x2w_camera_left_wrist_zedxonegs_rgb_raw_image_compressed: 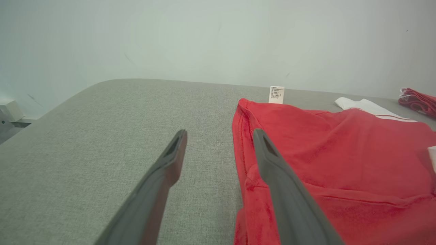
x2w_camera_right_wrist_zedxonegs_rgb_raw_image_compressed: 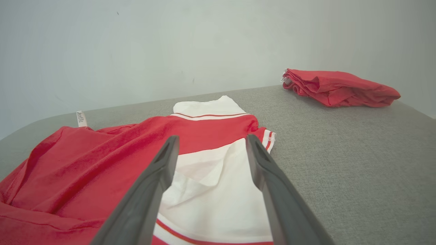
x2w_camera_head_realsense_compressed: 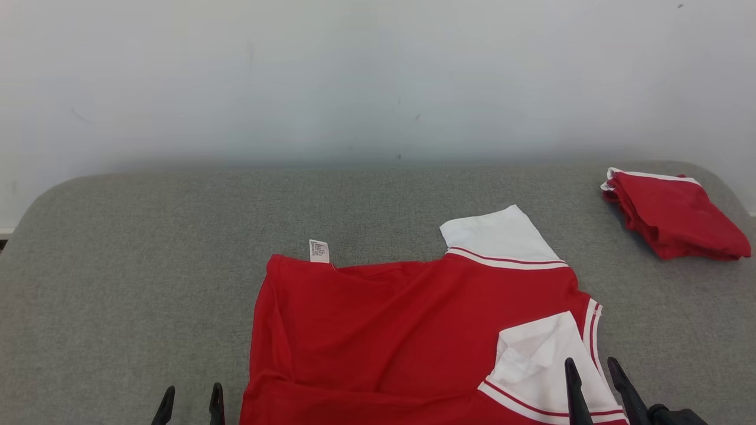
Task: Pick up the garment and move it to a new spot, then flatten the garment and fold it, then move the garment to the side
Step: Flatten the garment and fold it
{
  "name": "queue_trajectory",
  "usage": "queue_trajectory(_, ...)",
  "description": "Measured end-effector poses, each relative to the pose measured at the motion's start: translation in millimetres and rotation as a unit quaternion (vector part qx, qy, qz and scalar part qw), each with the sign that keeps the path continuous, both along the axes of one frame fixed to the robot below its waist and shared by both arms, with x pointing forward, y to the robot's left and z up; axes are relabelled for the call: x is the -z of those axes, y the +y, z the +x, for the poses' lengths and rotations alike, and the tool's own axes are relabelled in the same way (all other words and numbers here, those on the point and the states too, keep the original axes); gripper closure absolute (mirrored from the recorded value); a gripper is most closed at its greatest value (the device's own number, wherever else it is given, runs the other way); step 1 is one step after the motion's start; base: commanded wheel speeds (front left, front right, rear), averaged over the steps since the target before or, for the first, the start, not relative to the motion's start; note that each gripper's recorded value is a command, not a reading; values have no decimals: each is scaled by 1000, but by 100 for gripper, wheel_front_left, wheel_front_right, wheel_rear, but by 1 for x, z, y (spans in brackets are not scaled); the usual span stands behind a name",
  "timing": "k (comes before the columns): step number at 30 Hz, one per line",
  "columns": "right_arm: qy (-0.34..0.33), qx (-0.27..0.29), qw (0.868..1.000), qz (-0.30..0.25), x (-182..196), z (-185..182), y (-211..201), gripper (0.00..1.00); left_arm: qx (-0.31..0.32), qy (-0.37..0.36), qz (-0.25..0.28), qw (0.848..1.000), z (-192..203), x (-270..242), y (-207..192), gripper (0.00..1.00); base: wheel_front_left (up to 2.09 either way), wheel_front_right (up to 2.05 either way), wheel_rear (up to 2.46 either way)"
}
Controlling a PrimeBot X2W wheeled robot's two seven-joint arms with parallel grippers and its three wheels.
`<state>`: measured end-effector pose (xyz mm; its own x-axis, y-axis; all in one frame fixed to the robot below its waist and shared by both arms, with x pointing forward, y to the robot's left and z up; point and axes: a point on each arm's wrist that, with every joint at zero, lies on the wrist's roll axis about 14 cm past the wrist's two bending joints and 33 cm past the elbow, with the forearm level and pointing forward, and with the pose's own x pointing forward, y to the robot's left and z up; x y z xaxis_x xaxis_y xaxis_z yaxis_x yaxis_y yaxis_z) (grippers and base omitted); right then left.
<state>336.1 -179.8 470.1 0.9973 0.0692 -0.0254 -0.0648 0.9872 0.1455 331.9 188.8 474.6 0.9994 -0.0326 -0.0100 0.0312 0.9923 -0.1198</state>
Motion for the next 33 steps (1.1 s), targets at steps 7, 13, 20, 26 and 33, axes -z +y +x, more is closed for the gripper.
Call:
queue_trajectory(7, 5, 0, 1000, 5, 4, -1, 5, 0, 1, 23, -5, 1000, -2, 14, -3, 0, 0, 0, 0)
queue_trajectory(13, -15, 1, 1000, -4, -9, 15, 3, 0, 27, 1, -3, 1000, 23, -1, -14, 0, 0, 0, 0)
queue_trajectory(20, -61, -19, 998, -17, -41, 59, 11, 0, 84, -25, -16, 996, 81, -24, -36, 0, 0, 0, 0)
queue_trajectory(26, -86, -25, 996, -20, -60, 95, 14, 0, 136, 17, -26, 990, 136, -19, -53, 0, 0, 0, 0)
queue_trajectory(33, -84, -12, 996, -20, -58, 114, 4, 0, 171, 104, -37, 979, 183, 3, -55, 0, 0, 0, 0)
